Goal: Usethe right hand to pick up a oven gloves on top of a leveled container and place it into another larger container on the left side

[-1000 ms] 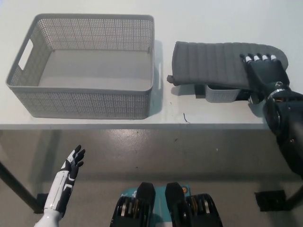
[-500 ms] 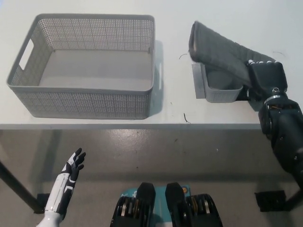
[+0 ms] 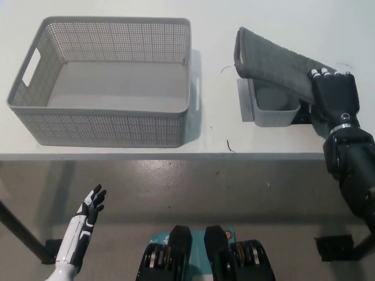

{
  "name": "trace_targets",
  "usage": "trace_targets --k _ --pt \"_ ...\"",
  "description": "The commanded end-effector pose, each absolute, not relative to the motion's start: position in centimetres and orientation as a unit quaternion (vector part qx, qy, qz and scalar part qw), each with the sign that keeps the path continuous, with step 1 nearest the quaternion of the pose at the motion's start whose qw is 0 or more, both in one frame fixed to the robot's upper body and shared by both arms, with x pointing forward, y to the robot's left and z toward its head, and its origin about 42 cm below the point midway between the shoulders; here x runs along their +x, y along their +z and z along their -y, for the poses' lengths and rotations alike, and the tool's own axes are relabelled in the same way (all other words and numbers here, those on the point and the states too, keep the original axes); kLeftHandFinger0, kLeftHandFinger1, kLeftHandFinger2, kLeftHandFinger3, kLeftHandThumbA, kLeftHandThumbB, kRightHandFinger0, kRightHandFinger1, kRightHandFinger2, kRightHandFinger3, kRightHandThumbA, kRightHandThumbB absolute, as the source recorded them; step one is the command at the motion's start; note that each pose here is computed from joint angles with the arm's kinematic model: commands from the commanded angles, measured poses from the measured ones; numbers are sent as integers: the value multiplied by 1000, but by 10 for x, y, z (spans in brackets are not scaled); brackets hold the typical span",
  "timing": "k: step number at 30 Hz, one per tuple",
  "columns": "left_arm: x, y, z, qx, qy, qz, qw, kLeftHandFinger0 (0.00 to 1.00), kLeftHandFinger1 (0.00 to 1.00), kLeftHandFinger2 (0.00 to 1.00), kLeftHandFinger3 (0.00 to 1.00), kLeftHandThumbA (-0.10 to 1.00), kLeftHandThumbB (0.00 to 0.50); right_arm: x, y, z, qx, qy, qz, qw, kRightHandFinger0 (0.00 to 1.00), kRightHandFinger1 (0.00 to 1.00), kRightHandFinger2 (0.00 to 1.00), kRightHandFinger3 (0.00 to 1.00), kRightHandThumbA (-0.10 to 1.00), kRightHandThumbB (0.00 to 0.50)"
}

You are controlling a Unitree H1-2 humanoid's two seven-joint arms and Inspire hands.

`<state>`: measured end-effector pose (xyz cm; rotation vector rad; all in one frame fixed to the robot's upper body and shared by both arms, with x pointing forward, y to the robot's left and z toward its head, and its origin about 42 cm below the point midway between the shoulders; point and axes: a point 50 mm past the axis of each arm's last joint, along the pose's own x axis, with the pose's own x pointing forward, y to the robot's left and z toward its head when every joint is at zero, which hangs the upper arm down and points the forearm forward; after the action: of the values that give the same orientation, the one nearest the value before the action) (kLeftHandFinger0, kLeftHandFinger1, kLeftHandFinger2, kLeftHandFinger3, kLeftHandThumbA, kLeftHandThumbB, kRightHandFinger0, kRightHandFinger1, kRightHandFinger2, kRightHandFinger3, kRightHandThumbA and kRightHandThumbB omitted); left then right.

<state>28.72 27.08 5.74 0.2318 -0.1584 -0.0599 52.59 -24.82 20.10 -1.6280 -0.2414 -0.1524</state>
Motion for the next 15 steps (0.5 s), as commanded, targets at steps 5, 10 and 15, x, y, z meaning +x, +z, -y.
trace_targets --k 5,10,15 --pt "296 74 -275 123 -39 121 984 1000 1000 1000 1000 1000 500 526 409 209 -600 -216 421 646 0 385 768 870 -100 136" --pt "295 74 -275 120 -38 121 985 1000 1000 1000 1000 1000 500 514 440 191 -591 -213 458 629 0 294 679 439 -100 215" --pt "296 74 -276 128 -41 120 984 1000 1000 1000 1000 1000 500 502 459 167 -590 -198 483 616 0 175 589 95 -100 272"
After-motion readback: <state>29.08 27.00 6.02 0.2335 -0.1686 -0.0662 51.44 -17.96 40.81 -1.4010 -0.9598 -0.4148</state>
